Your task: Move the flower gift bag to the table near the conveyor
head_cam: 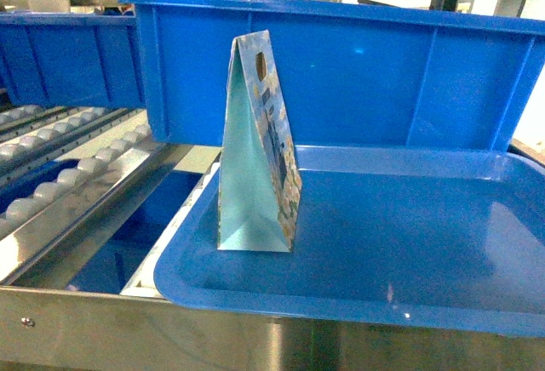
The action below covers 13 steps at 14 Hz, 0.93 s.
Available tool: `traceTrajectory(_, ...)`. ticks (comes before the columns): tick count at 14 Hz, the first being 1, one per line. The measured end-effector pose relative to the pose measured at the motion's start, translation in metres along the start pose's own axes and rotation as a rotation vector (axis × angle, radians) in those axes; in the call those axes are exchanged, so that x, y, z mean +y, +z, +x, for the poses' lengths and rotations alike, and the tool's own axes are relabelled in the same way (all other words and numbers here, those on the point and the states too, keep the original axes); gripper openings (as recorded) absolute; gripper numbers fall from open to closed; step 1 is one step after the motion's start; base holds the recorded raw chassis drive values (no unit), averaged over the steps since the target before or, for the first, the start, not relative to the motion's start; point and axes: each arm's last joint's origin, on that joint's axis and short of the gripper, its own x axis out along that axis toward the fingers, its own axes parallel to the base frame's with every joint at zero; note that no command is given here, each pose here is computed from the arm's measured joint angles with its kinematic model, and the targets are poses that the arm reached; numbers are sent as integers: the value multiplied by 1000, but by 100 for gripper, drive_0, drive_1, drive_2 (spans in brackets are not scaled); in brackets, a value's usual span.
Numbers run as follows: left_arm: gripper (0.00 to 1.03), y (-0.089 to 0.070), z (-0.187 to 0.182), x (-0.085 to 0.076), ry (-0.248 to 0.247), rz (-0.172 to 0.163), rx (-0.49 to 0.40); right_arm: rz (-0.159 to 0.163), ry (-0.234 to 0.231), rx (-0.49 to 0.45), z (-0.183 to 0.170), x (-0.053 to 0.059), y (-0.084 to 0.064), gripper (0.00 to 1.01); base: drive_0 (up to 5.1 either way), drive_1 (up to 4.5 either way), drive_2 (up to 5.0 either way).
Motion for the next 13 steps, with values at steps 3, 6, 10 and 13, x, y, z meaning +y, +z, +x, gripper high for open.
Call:
traceTrajectory(3, 98, 0, 0, 0, 1, 0, -1, 0, -9, -15, -4, 0, 2, 2, 0, 0, 0)
traceTrajectory(6, 98, 0, 1, -1, -3, -1, -2, 0, -9, -18, -4, 0, 2, 2, 0, 0, 0)
traceTrajectory(10, 98, 14, 21, -12, -28, -10, -26, 0, -9, -18, -4, 0, 2, 2, 0, 0, 0)
traceTrajectory(13, 98, 21, 38, -29, -57, -21, -28, 0, -9, -18, -4, 0, 2, 2, 0, 0, 0)
